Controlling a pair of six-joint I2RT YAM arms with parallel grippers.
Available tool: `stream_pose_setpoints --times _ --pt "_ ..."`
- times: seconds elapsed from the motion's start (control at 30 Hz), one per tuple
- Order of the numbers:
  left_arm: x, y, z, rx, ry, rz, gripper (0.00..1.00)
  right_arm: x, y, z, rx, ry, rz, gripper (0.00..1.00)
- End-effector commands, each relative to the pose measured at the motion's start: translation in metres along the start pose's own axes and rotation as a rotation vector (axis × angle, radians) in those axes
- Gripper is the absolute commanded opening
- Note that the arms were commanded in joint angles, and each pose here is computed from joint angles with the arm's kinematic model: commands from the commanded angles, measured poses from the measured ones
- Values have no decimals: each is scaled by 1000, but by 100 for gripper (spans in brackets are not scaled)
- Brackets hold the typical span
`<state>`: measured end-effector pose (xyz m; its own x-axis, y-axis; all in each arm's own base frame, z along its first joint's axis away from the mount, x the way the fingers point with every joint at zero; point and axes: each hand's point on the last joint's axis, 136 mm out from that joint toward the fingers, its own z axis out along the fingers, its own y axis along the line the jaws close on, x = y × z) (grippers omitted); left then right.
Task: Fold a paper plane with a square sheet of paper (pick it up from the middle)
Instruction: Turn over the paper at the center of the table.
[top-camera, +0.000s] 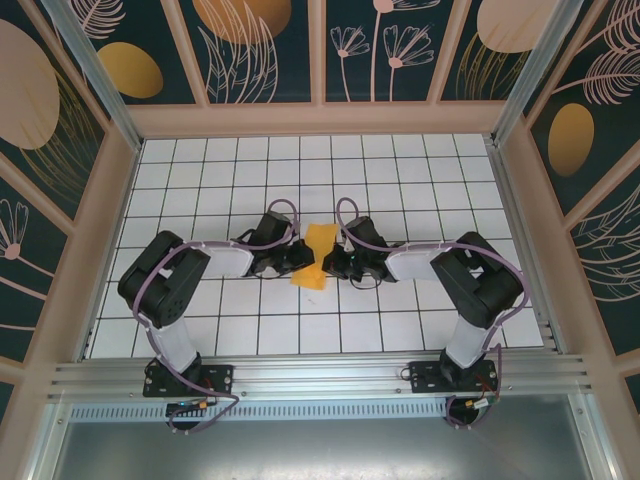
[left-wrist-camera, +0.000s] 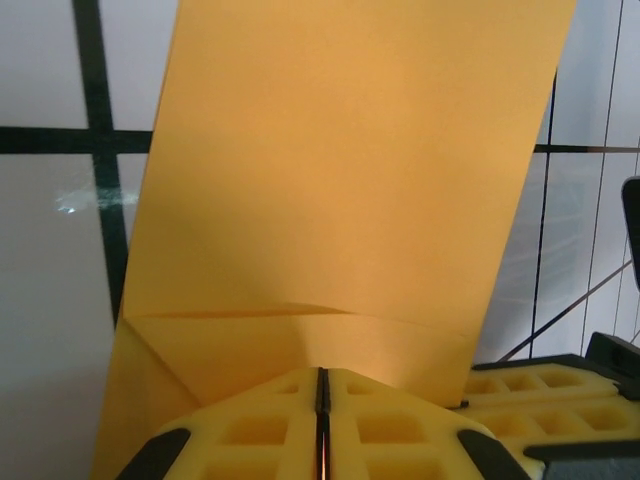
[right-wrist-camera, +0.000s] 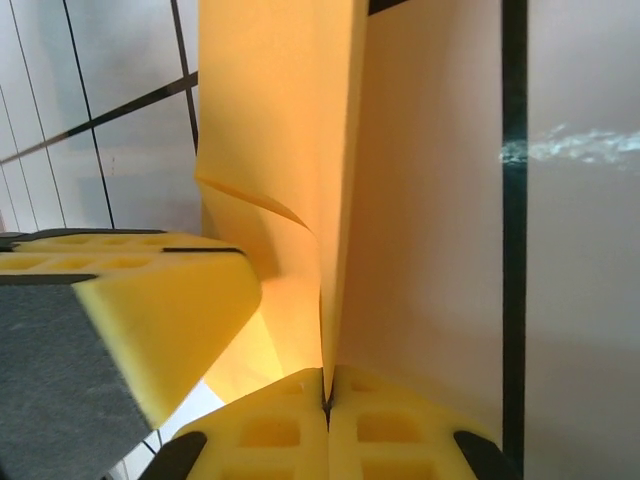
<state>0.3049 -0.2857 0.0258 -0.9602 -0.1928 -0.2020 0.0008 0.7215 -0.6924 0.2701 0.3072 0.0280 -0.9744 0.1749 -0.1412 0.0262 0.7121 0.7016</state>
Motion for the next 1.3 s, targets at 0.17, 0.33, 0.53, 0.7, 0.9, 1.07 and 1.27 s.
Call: stream_pose_setpoints --times 0.17,0.33,0.53,0.7,0.9,1.07,1.27 --pt "-41 -27 -75 6 -334 -6 24 -27 14 -69 210 -146 -164 0" --pt "-54 -12 -125 -92 -532 -29 28 -45 6 -142 548 -286 -275 0" --pt "-57 13 -178 -171 -743 -93 32 -42 -13 -198 1134 -291 -400 1" --pt "-54 25 -207 -208 -843 -130 33 -19 -21 -138 1356 -100 -559 2" --pt "-45 42 -241 -240 -950 -182 32 13 14 -32 1062 14 -543 8" --pt "-36 51 -259 -238 -997 -195 32 29 37 11 787 89 -453 15" --pt "-36 37 -257 -224 -946 -123 33 38 104 9 344 95 -404 45"
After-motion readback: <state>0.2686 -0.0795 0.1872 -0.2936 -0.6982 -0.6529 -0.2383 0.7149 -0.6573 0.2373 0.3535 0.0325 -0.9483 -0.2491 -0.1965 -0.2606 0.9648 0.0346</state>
